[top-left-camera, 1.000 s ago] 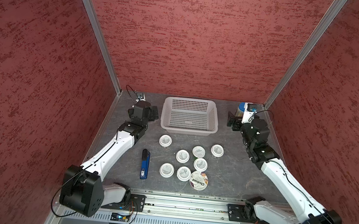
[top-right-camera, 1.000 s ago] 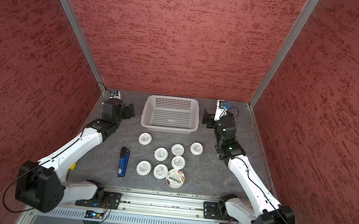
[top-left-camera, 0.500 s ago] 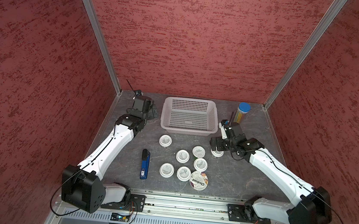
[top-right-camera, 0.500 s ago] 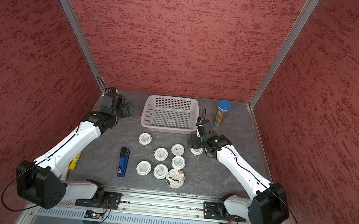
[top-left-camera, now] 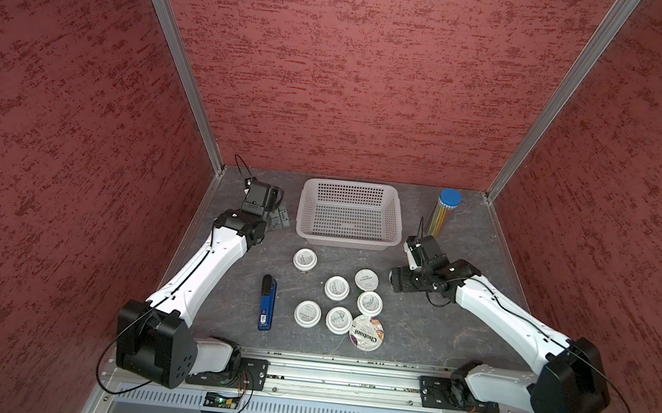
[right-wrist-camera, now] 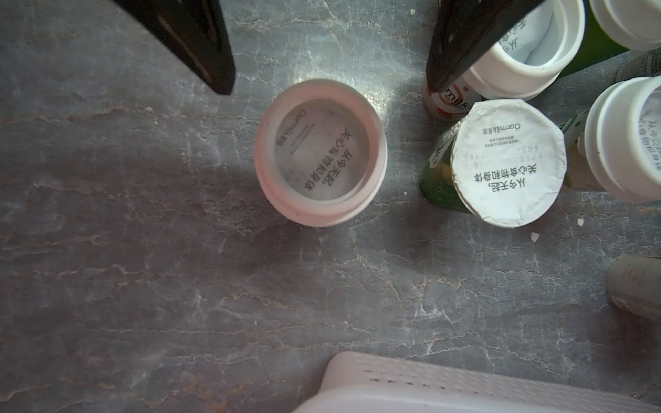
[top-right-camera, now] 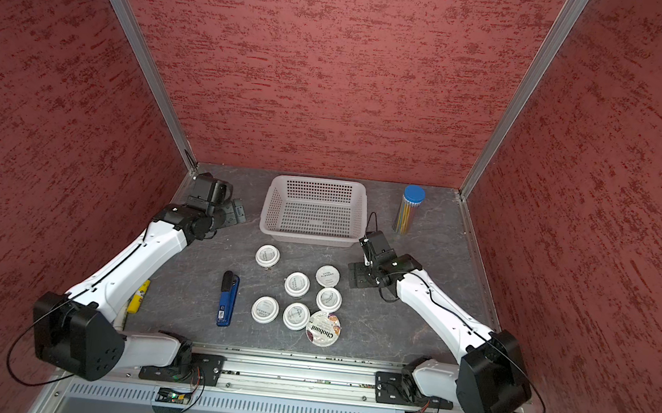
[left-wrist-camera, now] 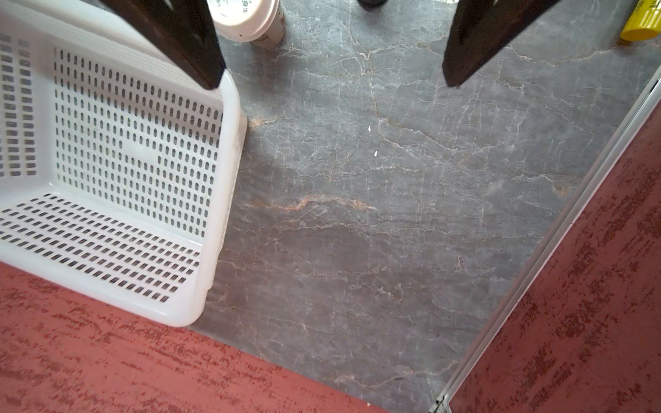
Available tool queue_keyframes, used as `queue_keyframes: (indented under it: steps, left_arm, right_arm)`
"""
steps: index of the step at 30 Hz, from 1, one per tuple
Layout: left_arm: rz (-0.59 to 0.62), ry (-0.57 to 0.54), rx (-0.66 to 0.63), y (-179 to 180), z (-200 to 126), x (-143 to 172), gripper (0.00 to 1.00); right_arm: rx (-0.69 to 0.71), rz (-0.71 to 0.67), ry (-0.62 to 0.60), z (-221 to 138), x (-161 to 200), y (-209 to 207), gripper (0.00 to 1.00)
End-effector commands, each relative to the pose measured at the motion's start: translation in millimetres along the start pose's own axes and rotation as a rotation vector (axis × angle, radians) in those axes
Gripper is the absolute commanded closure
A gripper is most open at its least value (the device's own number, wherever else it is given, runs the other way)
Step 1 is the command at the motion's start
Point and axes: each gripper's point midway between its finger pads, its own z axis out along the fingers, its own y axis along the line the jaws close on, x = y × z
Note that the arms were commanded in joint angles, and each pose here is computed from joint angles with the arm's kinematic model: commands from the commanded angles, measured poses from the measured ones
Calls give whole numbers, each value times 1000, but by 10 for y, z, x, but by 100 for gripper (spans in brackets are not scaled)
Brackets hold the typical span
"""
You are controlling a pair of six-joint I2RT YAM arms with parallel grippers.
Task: Put the yogurt in the basket
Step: Pick up the yogurt from the center of the board.
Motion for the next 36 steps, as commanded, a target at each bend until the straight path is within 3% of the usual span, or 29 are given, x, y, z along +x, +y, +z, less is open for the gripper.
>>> queue_keyframes:
  steps: [1,17,36]
  left_arm:
    - [-14,39,8,-37,-9,16,0]
    - [-48,-14,31,-10,-158,-20,0]
    - [-24,-20,48,-80,-192,8,0]
  right_arm:
    - [-6,-6,-12,71,-45,41,11]
    - [81,-34,-15,259,-140,-61,19]
    - [80,-38,-38,317,-194,-51,26]
